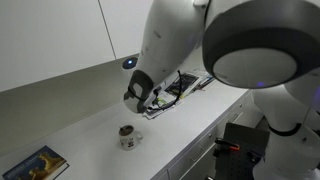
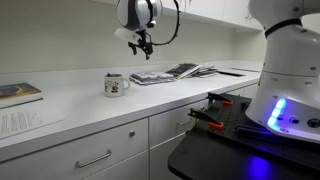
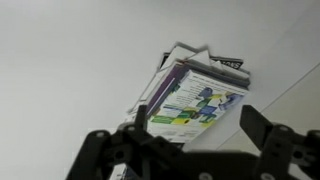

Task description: Place the pen inside the mug

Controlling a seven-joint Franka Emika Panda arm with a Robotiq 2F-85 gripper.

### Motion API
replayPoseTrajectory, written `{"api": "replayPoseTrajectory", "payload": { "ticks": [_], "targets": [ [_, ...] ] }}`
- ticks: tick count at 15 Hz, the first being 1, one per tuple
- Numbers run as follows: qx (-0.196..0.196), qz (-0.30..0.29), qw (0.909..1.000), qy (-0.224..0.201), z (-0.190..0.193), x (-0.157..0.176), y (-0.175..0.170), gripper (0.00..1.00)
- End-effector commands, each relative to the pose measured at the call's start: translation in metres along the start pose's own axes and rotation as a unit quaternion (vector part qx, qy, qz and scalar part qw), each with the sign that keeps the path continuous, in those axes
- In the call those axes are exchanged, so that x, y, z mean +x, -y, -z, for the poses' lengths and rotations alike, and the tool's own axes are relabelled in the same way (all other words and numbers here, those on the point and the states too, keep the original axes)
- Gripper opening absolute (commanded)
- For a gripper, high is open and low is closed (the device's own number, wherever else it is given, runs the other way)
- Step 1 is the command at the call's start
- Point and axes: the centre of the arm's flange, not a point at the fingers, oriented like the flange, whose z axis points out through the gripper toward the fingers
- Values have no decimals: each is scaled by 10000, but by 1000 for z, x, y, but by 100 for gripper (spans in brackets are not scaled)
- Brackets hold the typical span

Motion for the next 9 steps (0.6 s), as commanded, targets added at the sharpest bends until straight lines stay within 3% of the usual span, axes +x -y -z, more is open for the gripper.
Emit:
{"api": "replayPoseTrajectory", "payload": {
  "ticks": [1, 5, 9],
  "targets": [
    [-596, 173, 9956, 706, 19, 25, 3, 100],
    [-1262, 347, 9833, 1265, 27, 42, -5, 100],
    [-1993, 532, 9609, 1846, 35, 48, -17, 100]
  ]
}}
